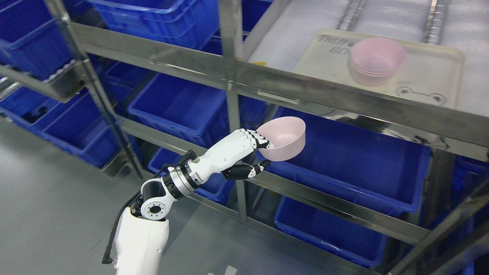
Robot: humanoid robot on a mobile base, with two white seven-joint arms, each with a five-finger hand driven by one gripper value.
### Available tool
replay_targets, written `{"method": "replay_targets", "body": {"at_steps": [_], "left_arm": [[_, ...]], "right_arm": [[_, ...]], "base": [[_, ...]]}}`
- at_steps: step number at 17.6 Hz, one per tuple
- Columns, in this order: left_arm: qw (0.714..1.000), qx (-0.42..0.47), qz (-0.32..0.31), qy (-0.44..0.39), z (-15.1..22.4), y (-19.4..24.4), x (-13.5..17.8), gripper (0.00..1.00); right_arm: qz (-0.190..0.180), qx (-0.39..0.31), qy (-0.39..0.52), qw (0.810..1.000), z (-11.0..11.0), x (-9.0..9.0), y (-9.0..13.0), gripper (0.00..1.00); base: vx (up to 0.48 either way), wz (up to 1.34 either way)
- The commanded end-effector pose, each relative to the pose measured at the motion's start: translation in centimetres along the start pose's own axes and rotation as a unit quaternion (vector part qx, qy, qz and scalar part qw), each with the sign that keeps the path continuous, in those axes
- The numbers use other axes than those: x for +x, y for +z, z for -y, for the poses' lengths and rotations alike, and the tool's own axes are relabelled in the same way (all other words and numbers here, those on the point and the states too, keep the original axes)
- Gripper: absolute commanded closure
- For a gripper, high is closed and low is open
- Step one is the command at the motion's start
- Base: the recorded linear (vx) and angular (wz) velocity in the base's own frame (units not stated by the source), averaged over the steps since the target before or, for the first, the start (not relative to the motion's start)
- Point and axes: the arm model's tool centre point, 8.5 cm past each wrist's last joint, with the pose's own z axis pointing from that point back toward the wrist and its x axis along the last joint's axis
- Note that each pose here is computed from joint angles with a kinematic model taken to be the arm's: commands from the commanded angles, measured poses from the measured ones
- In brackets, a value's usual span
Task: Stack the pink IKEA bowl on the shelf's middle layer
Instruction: 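Raise the pink bowl over the white tray toward the stacked pink bowls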
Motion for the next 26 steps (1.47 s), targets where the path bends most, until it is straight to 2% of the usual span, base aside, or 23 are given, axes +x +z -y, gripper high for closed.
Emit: {"method": "replay_targets", "body": {"at_steps": [1, 8, 10, 14, 21, 26], "left_arm": [[0.994, 0.022, 0.073, -0.075, -6.8, -4.6, 1.7, 0.99], [0.972, 0.064, 0.119, -0.192, -17.7, -8.6, 4.1, 0.98], [0.972, 0.057, 0.099, -0.204, -19.4, -8.3, 2.9, 0.99], [0.973, -0.009, 0.009, -0.23, -21.1, -2.7, -2.1, 0.98], [0.972, -0.06, -0.031, -0.225, -21.7, -2.8, -4.6, 0.99], [0.966, -0.111, -0.071, -0.222, -21.8, -0.5, -6.4, 0.98]], "right_arm": [[-0.001, -0.007, 0.001, 1.0, 0.8, -0.7, 0.0, 0.0], [-0.001, -0.007, 0.001, 1.0, 0.8, -0.7, 0.0, 0.0], [-0.001, -0.007, 0.001, 1.0, 0.8, -0.7, 0.0, 0.0], [-0.001, -0.007, 0.001, 1.0, 0.8, -0.7, 0.0, 0.0], [-0.001, -0.007, 0.001, 1.0, 0.8, -0.7, 0.0, 0.0], [-0.001, -0.007, 0.001, 1.0, 0.8, -0.7, 0.0, 0.0]], "base": [[0.034, -1.05], [0.03, -0.56], [0.018, -0.14], [-0.004, -0.11], [-0.032, -0.28], [-0.027, -0.24]]}}
